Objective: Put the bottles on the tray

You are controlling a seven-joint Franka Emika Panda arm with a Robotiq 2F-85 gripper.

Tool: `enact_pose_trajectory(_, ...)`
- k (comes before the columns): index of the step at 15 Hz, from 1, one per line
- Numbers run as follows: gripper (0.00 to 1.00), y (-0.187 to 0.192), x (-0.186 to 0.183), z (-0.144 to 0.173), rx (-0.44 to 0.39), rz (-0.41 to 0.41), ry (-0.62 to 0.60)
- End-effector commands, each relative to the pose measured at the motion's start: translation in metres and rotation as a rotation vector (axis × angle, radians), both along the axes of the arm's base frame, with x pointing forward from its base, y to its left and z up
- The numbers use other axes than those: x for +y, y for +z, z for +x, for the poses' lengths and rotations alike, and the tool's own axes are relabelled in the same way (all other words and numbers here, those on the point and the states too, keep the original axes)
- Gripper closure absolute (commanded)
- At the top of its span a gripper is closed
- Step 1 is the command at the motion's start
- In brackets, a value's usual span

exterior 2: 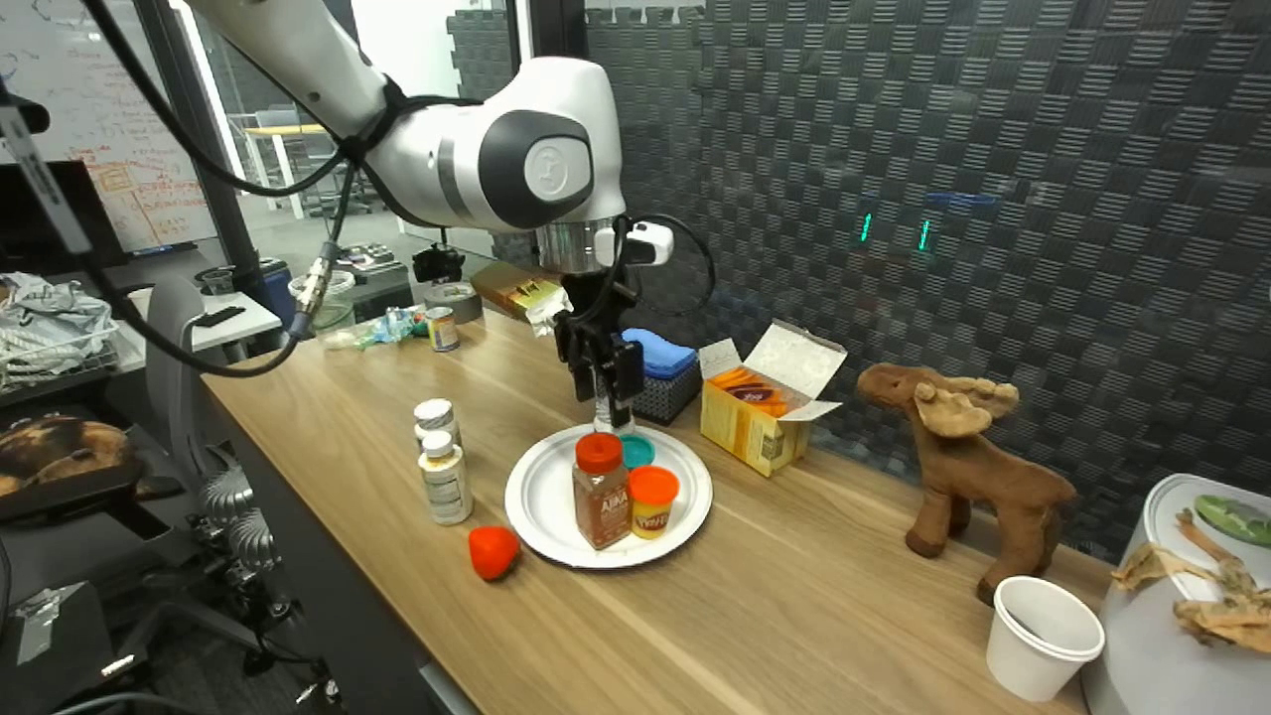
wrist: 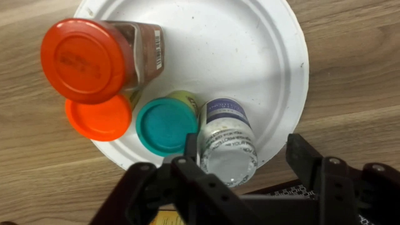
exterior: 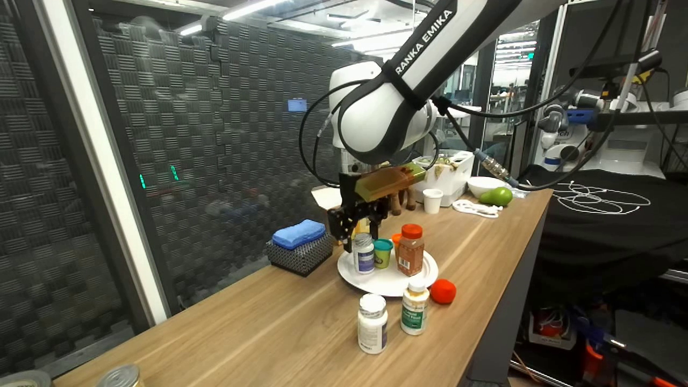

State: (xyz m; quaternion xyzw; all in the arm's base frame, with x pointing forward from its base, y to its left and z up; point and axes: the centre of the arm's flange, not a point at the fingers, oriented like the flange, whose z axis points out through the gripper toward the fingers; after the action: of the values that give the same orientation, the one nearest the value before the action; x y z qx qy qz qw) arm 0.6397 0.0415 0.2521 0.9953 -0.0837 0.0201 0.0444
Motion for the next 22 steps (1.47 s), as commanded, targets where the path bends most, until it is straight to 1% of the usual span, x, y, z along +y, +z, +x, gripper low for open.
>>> enact_pose_trajectory(1,0.00,0.028,0.024,-0.010,-0.051,-0.004,0.050)
enact_pose_trajectory(3,0.00,0.046,0.043,-0.021,-0.077,-0.004,0.056)
enact_pose_trajectory(4,0.00,0.054,0.053,-0.027,-0.083,0.009,0.058)
enact_pose_trajectory(6,0.00,0.065,0.073,-0.047,-0.099,0.018,0.060)
enact_pose_trajectory(8,0.00,0.070,0.091,-0.068,-0.090,0.029,0.073)
enact_pose_trajectory(11,0.00,0.063,0.106,-0.095,-0.022,0.060,0.105)
enact_pose_trajectory(13,0.00,0.049,0.110,-0.108,0.043,0.099,0.135)
enact_pose_trajectory(16,0.00,0.032,0.121,-0.126,0.114,0.123,0.186)
enact_pose_trajectory(18,0.00,0.026,0.127,-0.133,0.143,0.132,0.225)
enact_pose_trajectory(22,0.00,0.019,0.128,-0.134,0.152,0.112,0.259)
